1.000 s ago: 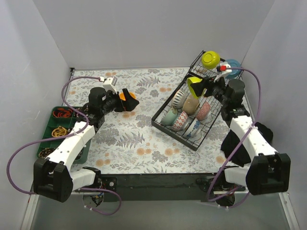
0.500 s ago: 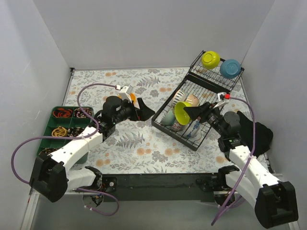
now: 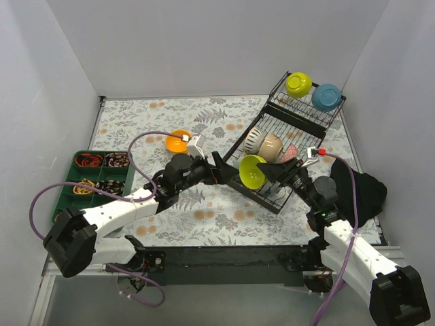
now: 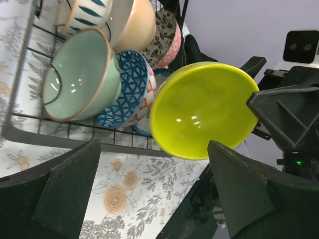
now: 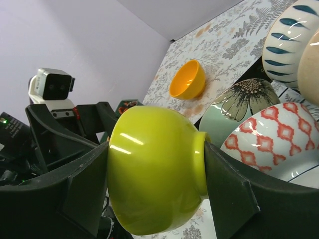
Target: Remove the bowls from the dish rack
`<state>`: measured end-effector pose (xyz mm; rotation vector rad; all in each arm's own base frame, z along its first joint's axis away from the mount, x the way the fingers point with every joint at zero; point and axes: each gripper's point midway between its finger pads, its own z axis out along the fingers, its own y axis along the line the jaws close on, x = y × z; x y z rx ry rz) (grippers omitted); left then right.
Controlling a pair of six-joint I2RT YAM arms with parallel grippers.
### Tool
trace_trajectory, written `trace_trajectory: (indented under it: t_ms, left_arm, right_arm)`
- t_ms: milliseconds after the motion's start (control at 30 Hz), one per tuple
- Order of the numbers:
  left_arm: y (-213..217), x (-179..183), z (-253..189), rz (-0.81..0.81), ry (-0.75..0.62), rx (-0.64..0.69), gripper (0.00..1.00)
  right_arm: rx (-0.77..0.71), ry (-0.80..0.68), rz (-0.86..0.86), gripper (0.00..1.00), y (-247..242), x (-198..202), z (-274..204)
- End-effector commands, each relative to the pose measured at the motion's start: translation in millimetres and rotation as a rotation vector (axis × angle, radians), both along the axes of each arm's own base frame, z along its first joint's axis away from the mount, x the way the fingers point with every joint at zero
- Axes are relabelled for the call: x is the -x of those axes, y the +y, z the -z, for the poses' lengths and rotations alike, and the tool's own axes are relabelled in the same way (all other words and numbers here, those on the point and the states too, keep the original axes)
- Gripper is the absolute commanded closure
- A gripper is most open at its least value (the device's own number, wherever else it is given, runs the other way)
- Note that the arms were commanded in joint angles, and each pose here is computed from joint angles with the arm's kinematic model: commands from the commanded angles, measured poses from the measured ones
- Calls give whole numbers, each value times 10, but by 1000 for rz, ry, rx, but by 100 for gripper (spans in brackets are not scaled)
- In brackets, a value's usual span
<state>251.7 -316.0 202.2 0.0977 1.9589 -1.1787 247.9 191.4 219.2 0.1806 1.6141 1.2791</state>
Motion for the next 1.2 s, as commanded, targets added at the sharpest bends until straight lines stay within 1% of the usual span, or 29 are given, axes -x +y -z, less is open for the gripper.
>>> trace_trajectory:
  t_ms: [0,67,133,167,233,267,333,367,433,467,567,600,667,700,733,800,833,900,933,967,1000,1033,1067,1100,1167]
  left_arm:
    - [-153,3,-38,-26,-7,33,15]
    - [-209,29,25,-26,-1,16,19]
    - [-253,58,55,-18,8,13,21]
    - [-259,39,101,-39,11,0,25]
    - [-294,67,125,-42,15,-5,28]
    - [-290,41,164,-60,21,-13,32]
    - [-307,46,188,-73,32,-11,35]
    - [-303,30,186,-87,33,-10,39]
    - [-340,46,181,-91,41,2,45]
    - [-350,42,154,-94,38,9,51]
    - [-407,53,122,-102,32,24,61]
    - [-418,49,102,-105,30,30,69]
    - [-427,61,108,-108,37,39,76]
    - [-436,68,96,-106,34,48,85]
    - [-430,67,76,-110,32,57,89]
    - [-413,77,89,-113,32,57,100]
    - [-393,68,83,-123,29,55,100]
    - [-345,60,80,-136,23,39,100]
    - [-325,52,76,-144,18,32,100]
    - [-283,28,25,-164,4,30,100]
    - [-250,14,59,-174,0,-7,100]
    - [-217,-8,63,-187,-7,-32,100]
    - [-180,-50,43,-207,-17,-54,100]
    - [-142,-78,41,-211,-23,-102,100]
    - [-45,-147,75,-234,-21,-162,100]
  right_arm:
    - [-116,-100,-15,66,24,93,-385]
    - [-126,-108,-21,66,31,114,-410]
    - [-136,-107,-29,66,44,140,-419]
    - [-138,-105,-31,66,47,145,-416]
    - [-154,-107,-40,66,56,175,-433]
    - [-158,-110,-41,66,56,178,-443]
    - [-166,-114,-52,66,70,203,-459]
    - [-167,-112,-52,66,72,205,-452]
    - [-171,-108,-56,66,80,216,-443]
    - [-177,-109,-62,66,89,230,-452]
    - [-181,-110,-63,66,92,248,-442]
    - [-182,-106,-61,66,92,248,-429]
    - [-183,-110,-58,66,88,258,-425]
    - [-183,-106,-57,66,88,257,-411]
    - [-183,-107,-50,66,78,250,-409]
    - [-180,-106,-49,66,78,253,-391]
    - [-175,-106,-47,65,74,250,-375]
    - [-164,-116,-46,61,73,254,-363]
    - [-158,-120,-41,53,65,252,-348]
    - [-155,-126,-39,47,59,256,-351]
    - [-147,-129,-35,41,56,256,-332]
    - [-142,-136,-29,31,47,253,-339]
    - [-134,-149,-22,28,33,253,-354]
    - [-113,-134,-18,21,34,242,-304]
    - [-74,-172,11,15,-3,220,-354]
